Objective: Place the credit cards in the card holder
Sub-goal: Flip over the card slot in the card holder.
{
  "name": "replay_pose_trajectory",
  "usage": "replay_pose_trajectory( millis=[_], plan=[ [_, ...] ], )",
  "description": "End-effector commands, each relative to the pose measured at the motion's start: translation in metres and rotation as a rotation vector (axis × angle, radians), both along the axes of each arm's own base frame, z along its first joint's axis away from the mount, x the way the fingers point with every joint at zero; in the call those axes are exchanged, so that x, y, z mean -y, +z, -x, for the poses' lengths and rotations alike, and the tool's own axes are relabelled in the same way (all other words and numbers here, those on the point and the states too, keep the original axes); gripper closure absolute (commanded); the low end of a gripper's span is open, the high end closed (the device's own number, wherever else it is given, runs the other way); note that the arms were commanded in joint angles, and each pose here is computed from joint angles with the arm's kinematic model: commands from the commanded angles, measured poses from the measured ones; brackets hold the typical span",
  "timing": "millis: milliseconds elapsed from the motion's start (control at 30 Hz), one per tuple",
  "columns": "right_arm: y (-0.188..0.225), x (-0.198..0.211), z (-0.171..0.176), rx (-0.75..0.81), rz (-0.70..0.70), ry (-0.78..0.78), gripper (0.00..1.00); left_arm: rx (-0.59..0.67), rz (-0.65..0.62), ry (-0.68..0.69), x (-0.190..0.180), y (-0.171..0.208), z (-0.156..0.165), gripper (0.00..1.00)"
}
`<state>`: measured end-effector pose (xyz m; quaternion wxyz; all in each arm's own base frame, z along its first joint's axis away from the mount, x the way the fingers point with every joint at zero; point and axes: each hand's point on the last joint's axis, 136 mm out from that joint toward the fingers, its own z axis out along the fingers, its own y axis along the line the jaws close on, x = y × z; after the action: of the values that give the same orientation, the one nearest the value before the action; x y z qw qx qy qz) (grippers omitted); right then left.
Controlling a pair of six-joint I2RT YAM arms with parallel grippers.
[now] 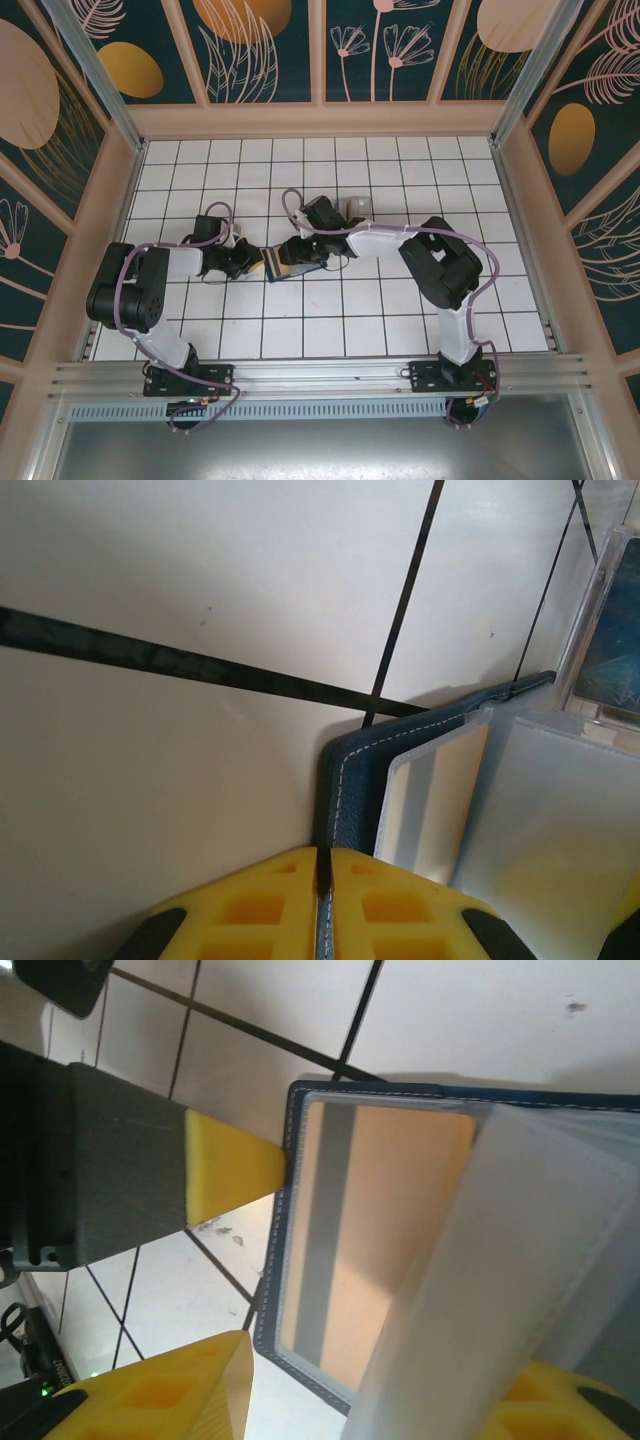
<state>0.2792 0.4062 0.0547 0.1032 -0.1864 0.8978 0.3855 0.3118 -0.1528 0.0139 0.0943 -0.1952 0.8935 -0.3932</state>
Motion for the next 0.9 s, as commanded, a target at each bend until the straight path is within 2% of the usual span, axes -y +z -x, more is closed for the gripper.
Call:
replay_pose_trajectory(
  millis=[0, 100, 333, 500, 667, 867],
  plan=[
    [0.014, -0.015, 0.003, 0.015, -0.063, 0.046, 0.48, -0.011, 0.006, -0.003, 0.002, 0.003, 0.001, 0.84],
    [0.021, -0.016, 0.007, 0.027, -0.092, 0.072, 0.43, -0.003, 0.005, -0.008, 0.003, 0.006, -0.001, 0.82],
    [0.022, -0.020, 0.009, 0.024, -0.118, 0.096, 0.43, 0.006, 0.010, -0.006, 0.004, 0.010, -0.004, 0.69],
    [0.015, -0.020, 0.008, 0.015, -0.100, 0.092, 0.43, 0.018, 0.018, 0.004, 0.004, 0.014, -0.005, 0.52],
    [0.013, -0.010, 0.004, 0.034, -0.059, 0.050, 0.43, 0.019, 0.015, 0.006, 0.003, 0.016, -0.005, 0.40],
    [0.009, 0.013, -0.005, 0.075, 0.061, -0.030, 0.43, 0.004, 0.011, -0.008, 0.004, 0.010, -0.003, 0.37]
  ],
)
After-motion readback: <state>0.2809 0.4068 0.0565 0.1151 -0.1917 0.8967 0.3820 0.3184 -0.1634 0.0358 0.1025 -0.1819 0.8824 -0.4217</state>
